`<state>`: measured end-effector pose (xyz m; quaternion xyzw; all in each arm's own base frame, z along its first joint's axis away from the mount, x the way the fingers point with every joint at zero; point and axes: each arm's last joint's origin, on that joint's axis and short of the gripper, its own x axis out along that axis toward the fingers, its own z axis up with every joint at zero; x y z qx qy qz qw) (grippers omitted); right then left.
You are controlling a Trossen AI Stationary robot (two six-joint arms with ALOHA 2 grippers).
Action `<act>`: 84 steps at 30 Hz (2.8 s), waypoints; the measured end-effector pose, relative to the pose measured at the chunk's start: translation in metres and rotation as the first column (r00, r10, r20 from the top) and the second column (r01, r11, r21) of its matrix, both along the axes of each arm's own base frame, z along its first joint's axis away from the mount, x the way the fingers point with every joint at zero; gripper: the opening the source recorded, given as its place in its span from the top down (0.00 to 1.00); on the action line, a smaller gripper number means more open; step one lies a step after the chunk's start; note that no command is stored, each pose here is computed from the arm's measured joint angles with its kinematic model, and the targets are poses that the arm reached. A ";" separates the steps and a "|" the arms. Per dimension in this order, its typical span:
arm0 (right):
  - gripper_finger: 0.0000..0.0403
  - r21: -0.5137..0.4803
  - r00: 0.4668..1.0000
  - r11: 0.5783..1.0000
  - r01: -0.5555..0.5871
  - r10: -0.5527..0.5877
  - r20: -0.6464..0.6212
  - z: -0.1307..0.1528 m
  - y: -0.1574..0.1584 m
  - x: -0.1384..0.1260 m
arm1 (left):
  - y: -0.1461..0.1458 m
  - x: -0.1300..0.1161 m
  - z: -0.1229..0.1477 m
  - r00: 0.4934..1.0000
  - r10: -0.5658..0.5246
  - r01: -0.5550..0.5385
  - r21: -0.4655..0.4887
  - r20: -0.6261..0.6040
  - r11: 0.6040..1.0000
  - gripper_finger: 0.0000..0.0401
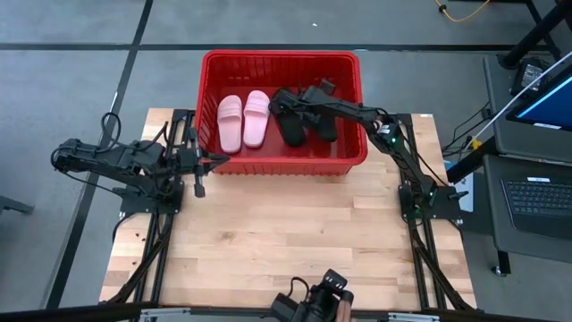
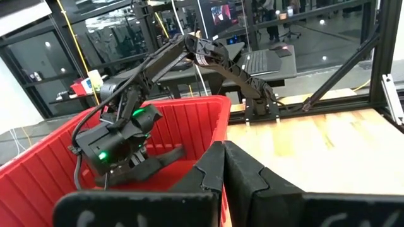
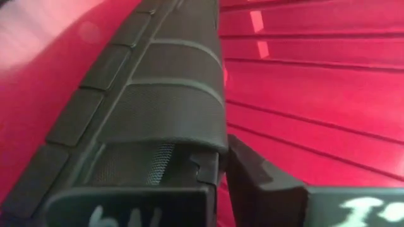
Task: Pick and place slides into bin
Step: Put the black slides into the red bin, then return to Home Position
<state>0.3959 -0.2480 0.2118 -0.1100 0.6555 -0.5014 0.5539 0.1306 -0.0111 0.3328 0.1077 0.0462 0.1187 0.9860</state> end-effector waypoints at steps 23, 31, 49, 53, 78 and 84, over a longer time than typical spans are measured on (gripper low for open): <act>0.78 0.085 0.999 0.996 -0.020 0.016 0.046 -0.002 0.000 0.001 | -0.002 0.009 -0.005 0.999 0.000 0.000 0.007 -0.039 1.000 0.99; 0.63 0.090 0.999 0.996 -0.020 0.016 0.051 -0.002 0.000 0.001 | -0.002 0.009 -0.005 0.999 0.000 0.000 0.007 -0.039 1.000 0.99; 0.62 0.135 0.992 0.984 -0.118 0.123 -0.027 -0.001 0.017 0.009 | -0.002 0.009 -0.005 0.999 0.000 0.000 0.004 -0.039 1.000 1.00; 0.62 0.146 0.991 0.982 -0.121 0.128 -0.043 -0.001 0.018 0.008 | -0.002 0.009 -0.005 0.999 0.000 0.000 0.003 -0.039 1.000 0.99; 0.63 0.138 0.975 0.970 -0.202 0.212 -0.062 0.049 0.017 0.005 | -0.002 0.009 -0.005 1.000 -0.009 0.008 -0.045 -0.027 0.999 0.99; 0.82 0.181 0.973 0.958 -0.224 0.229 -0.009 0.071 0.037 0.000 | -0.002 0.008 -0.004 1.000 -0.010 0.009 -0.046 -0.022 0.999 0.99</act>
